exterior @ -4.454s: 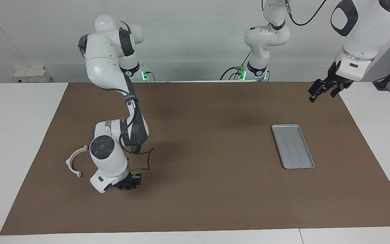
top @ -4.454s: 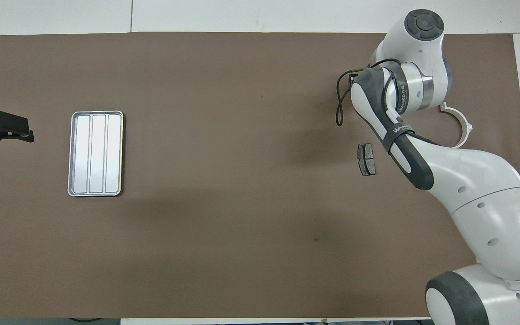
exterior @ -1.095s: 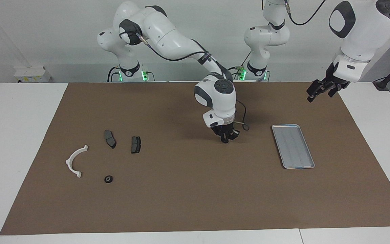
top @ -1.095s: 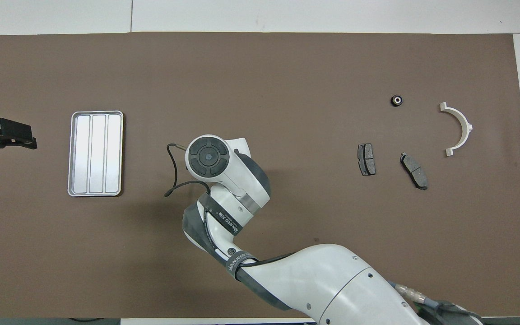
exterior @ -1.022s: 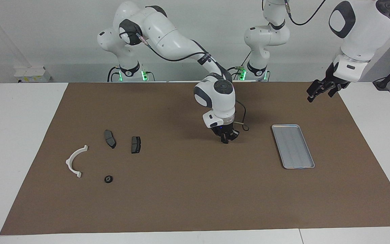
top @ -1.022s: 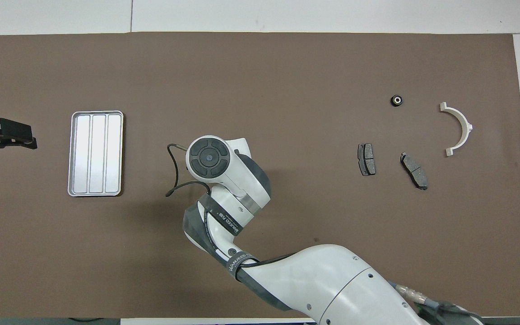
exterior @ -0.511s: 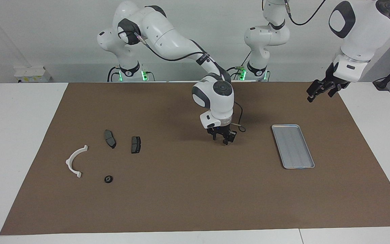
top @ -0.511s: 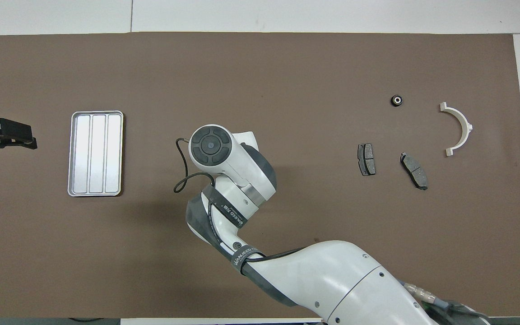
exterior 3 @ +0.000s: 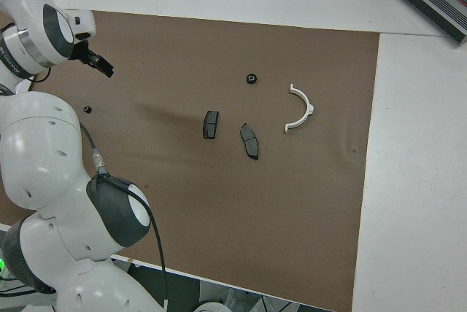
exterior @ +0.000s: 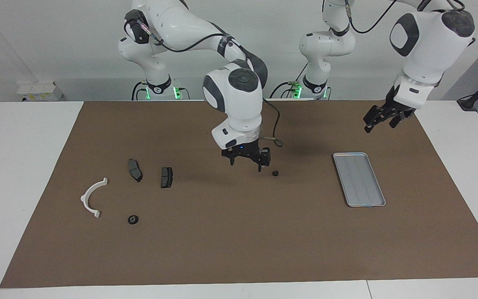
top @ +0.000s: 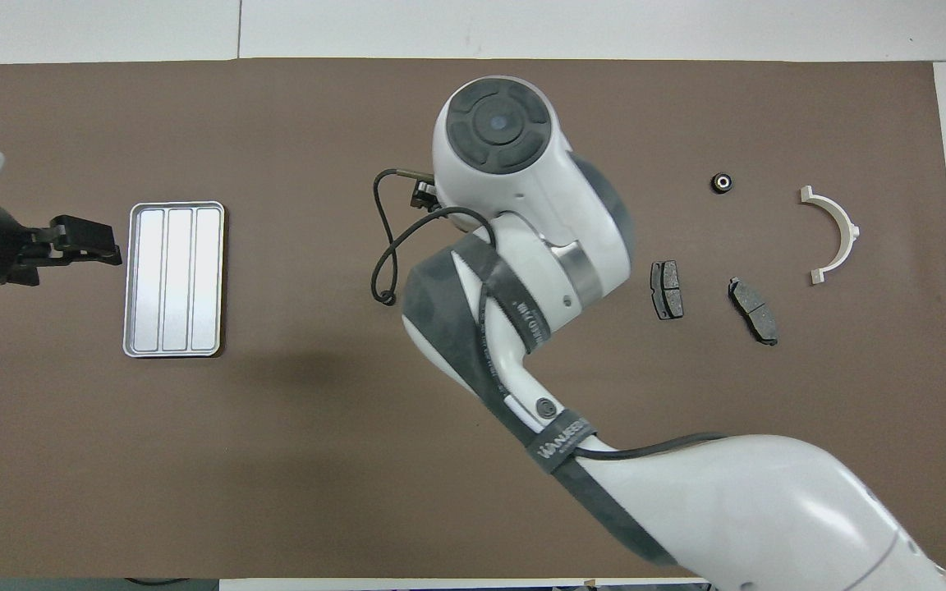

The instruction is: Pick bearing gear from pile to tray

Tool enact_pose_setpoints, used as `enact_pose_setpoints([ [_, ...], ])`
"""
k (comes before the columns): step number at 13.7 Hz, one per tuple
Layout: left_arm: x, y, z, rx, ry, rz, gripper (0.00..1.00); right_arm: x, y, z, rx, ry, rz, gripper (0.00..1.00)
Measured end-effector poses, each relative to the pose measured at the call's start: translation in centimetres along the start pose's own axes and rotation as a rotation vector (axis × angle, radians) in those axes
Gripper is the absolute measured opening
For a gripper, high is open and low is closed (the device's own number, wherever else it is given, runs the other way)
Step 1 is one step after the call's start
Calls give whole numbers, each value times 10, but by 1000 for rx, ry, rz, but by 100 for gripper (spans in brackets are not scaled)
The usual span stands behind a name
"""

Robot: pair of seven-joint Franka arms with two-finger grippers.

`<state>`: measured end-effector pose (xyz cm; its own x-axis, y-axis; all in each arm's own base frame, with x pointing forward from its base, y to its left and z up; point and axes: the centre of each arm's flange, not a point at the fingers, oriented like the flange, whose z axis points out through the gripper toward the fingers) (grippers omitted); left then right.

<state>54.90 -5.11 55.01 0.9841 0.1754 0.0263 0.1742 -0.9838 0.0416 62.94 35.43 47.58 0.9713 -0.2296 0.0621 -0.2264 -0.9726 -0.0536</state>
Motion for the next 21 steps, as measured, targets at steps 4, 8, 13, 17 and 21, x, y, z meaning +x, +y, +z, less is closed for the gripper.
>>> enact_pose_setpoints([
  [4, -24, 116, 62, -13, 8, -77, 100, 74, 114, -23, -26, -9, -308, 100],
  [8, -44, 214, 156, -19, -2, -180, 100, 125, 220, 5, -38, -22, -430, 100],
  [13, -58, 250, 233, -3, -19, -225, 100, 137, 272, 74, -35, 13, -406, 100],
  [17, -63, 242, 248, 8, -26, -230, 100, 144, 299, 117, -69, 8, -356, 100],
  [21, -80, 247, 262, 10, -29, -203, 100, 149, 311, 145, -96, 0, -335, 100],
])
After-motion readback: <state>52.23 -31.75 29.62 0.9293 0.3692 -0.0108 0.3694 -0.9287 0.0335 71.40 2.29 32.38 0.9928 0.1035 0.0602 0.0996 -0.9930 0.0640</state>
